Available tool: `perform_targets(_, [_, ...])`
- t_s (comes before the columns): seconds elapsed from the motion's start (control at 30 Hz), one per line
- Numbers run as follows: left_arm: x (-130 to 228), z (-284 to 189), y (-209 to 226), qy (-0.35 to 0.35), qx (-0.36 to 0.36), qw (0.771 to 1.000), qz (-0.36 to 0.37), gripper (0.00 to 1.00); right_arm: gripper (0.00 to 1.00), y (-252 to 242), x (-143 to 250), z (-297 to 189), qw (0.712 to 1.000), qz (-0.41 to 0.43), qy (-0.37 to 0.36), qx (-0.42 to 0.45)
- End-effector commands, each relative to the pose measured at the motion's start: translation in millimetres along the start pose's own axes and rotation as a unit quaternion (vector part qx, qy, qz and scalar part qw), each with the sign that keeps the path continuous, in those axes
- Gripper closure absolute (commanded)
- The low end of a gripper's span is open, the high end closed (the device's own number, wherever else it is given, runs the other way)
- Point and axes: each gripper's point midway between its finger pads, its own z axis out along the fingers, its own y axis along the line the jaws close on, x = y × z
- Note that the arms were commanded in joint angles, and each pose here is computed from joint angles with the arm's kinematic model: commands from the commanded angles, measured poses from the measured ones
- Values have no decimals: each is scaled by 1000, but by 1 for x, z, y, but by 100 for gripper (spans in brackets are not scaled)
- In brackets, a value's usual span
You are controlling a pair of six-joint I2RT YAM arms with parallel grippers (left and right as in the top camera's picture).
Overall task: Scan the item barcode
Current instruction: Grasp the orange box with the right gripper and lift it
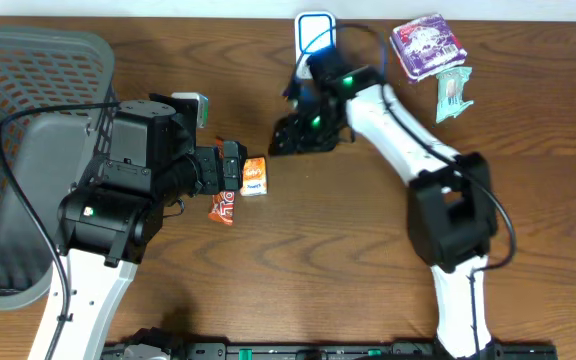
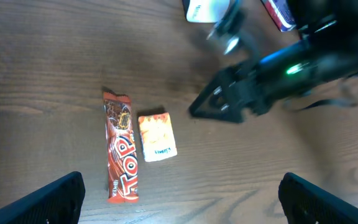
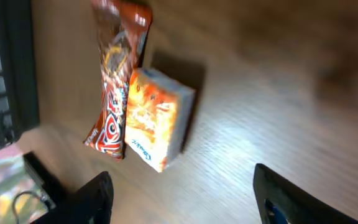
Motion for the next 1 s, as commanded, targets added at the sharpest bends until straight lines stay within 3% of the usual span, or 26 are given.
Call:
perform_targets(0.0, [-6,-4,0,-10,-4,1000,-4,1,34,15,20,35,997,24,53,-44])
perform_targets(0.57, [-6,-4,0,-10,-4,1000,-4,1,50,5,38,91,995,53,90,-6])
perform_targets(0.7, [-6,-4,0,-10,-4,1000,-4,1,71,1,40,100,994,54,94,-5])
perform_targets(0.8, [-6,-4,0,-10,-4,1000,-4,1,99,0,40,102,994,55,96,-7])
perform_targets(0.97, [-6,-4,0,-10,-4,1000,-4,1,99,21,37,86,987,43,107,-114])
